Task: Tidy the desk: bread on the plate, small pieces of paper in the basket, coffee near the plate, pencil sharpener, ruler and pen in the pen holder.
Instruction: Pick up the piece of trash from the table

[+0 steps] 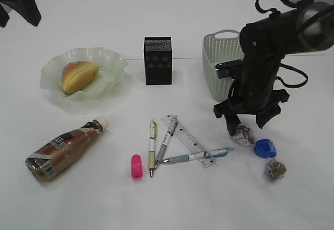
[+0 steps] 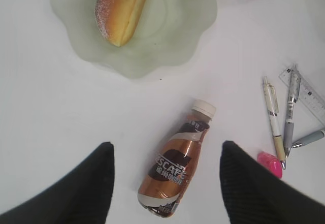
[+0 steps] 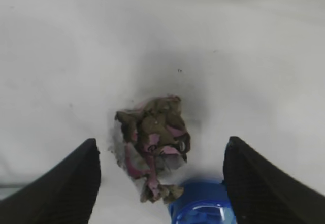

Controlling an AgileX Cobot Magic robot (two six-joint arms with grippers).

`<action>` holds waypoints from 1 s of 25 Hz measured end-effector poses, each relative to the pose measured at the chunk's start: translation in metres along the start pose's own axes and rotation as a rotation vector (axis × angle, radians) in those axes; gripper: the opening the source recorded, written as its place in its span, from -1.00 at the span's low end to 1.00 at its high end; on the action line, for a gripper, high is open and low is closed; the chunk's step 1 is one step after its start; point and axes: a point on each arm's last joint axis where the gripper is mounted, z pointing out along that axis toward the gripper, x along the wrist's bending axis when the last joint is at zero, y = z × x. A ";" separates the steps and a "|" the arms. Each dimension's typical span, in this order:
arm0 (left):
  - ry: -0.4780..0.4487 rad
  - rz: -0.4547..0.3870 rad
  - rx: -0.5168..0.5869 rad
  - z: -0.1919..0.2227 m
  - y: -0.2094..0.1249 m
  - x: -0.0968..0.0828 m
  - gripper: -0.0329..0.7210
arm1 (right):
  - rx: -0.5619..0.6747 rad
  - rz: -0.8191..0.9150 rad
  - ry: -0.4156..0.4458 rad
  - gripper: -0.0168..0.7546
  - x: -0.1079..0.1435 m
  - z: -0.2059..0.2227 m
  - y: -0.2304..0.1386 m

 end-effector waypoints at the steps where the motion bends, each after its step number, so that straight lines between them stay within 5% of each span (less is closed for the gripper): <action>1: 0.000 0.000 0.000 0.000 0.000 0.000 0.33 | 0.002 0.006 0.009 0.55 0.001 0.000 0.000; 21: 0.000 -0.002 0.000 0.000 0.000 0.000 0.31 | 0.047 0.028 0.036 0.54 0.005 0.013 -0.002; 25: -0.001 -0.002 0.000 0.000 0.000 0.000 0.30 | 0.045 0.028 0.036 0.36 0.005 0.013 -0.002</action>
